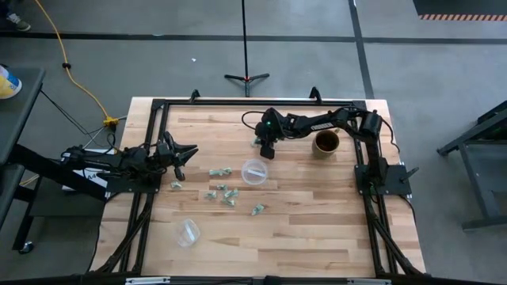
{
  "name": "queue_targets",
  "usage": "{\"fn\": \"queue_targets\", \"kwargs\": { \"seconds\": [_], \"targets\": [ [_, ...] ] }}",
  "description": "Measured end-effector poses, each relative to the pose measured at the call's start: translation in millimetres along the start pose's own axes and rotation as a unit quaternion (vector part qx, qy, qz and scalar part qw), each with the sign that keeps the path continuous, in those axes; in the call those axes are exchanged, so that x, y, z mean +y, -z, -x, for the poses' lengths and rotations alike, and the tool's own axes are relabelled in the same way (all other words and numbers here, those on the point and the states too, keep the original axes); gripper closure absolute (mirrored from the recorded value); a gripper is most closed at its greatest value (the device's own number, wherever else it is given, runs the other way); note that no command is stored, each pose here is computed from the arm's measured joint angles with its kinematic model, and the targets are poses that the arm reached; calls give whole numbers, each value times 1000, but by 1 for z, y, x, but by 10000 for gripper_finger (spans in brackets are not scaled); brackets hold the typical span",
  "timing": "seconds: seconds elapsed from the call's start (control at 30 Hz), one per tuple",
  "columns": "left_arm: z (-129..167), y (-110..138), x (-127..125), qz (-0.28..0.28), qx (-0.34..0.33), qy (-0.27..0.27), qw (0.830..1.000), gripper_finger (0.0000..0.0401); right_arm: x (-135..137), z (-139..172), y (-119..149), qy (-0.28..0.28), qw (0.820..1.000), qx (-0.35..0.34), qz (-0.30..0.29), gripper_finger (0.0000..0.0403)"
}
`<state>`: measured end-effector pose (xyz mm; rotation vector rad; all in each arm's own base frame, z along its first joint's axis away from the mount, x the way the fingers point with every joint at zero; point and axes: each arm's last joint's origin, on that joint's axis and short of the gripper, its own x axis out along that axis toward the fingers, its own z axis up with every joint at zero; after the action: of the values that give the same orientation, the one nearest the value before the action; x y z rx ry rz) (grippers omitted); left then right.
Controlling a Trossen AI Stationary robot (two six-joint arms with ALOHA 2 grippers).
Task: Pick and place items into bin
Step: Put the green stevia packet into the top transparent bin
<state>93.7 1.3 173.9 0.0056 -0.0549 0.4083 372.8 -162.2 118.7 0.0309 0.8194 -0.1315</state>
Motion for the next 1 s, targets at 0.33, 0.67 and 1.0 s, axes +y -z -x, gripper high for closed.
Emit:
{"fn": "queue_targets", "kwargs": {
  "seconds": [0.33, 0.67, 1.0],
  "targets": [
    [0, 0, 0, 0, 0, 0, 1000, 304, -6, 9, -32, -4, 1000, -9, -26, 391],
    [0, 0, 0, 0, 0, 0, 1000, 304, 16, 40, -80, -136, 988, 61, 41, 396],
    [0, 0, 0, 0, 0, 0, 1000, 304, 70, 56, -94, -214, 960, 125, 129, 399]
  ]
}}
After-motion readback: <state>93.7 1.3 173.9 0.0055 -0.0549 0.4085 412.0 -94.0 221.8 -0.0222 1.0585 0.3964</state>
